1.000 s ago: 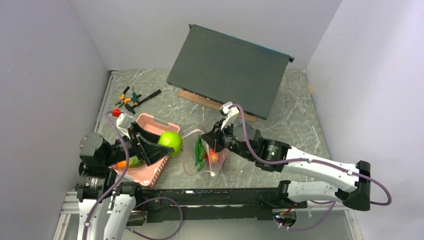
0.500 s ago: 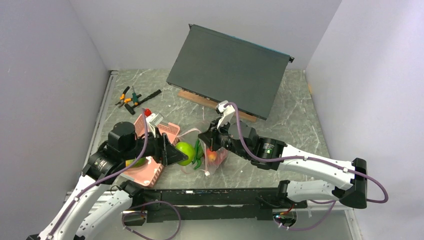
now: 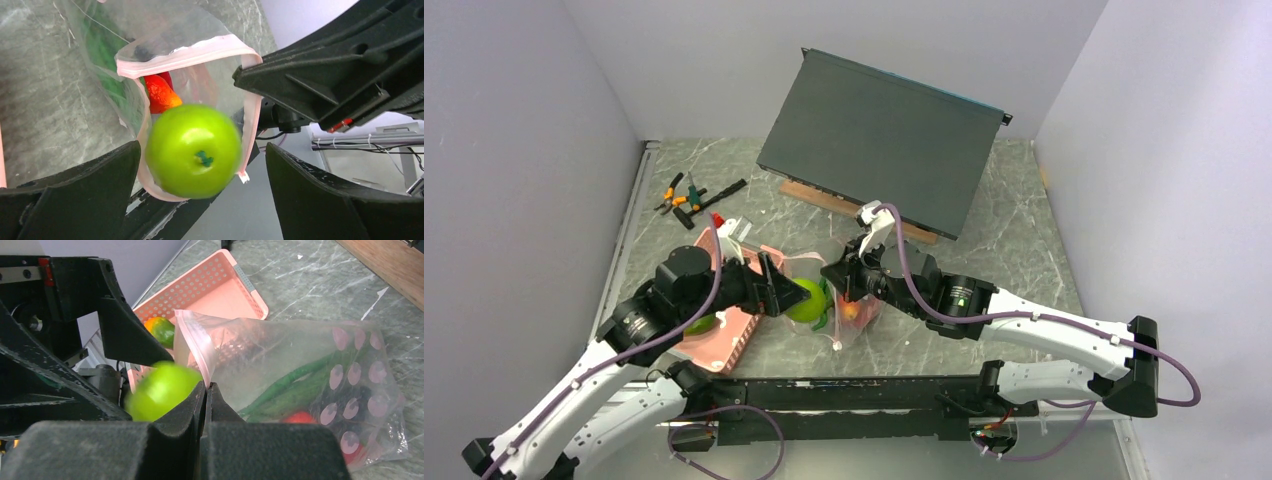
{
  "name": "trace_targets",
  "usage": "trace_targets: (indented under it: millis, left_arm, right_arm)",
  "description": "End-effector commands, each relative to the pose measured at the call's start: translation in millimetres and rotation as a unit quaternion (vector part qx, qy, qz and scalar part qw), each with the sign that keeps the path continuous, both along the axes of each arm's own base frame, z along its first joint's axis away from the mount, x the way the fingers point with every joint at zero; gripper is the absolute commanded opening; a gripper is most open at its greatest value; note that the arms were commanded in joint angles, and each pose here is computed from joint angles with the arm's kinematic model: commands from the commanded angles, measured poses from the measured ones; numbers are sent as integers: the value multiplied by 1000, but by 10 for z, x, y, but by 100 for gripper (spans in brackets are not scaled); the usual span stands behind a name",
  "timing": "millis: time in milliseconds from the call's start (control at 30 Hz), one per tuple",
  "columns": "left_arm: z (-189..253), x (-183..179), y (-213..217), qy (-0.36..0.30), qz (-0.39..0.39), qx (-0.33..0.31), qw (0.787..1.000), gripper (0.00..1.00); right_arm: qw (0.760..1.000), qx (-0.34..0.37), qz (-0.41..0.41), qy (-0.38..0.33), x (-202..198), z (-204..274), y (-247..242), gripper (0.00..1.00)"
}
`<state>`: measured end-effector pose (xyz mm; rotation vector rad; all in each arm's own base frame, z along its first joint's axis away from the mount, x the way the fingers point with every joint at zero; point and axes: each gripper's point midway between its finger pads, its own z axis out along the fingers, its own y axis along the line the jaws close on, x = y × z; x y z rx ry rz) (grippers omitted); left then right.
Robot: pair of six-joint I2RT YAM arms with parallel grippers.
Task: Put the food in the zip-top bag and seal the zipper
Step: Place the fake fruit in the zipper food storage bag, then zip the zipper food storage bag at the center of the board.
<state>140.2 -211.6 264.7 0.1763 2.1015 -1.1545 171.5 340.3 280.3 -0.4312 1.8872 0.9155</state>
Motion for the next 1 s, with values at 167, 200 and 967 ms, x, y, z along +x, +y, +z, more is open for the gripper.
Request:
trace_targets:
  millis: [167,200,967]
  left_arm:
    - [263,118,-79,-29,12,3,1000,100]
    - [284,104,-56,-32,14,3,999,100]
    - [-337,-91,-46,48,17,-30,998,82]
  right_arm:
    - [999,41,-7,-21,8,325,-29,0]
    - [999,42,-8,-21,12,327,-36,0]
    - [999,40,3,-20,-71,336,-133,0]
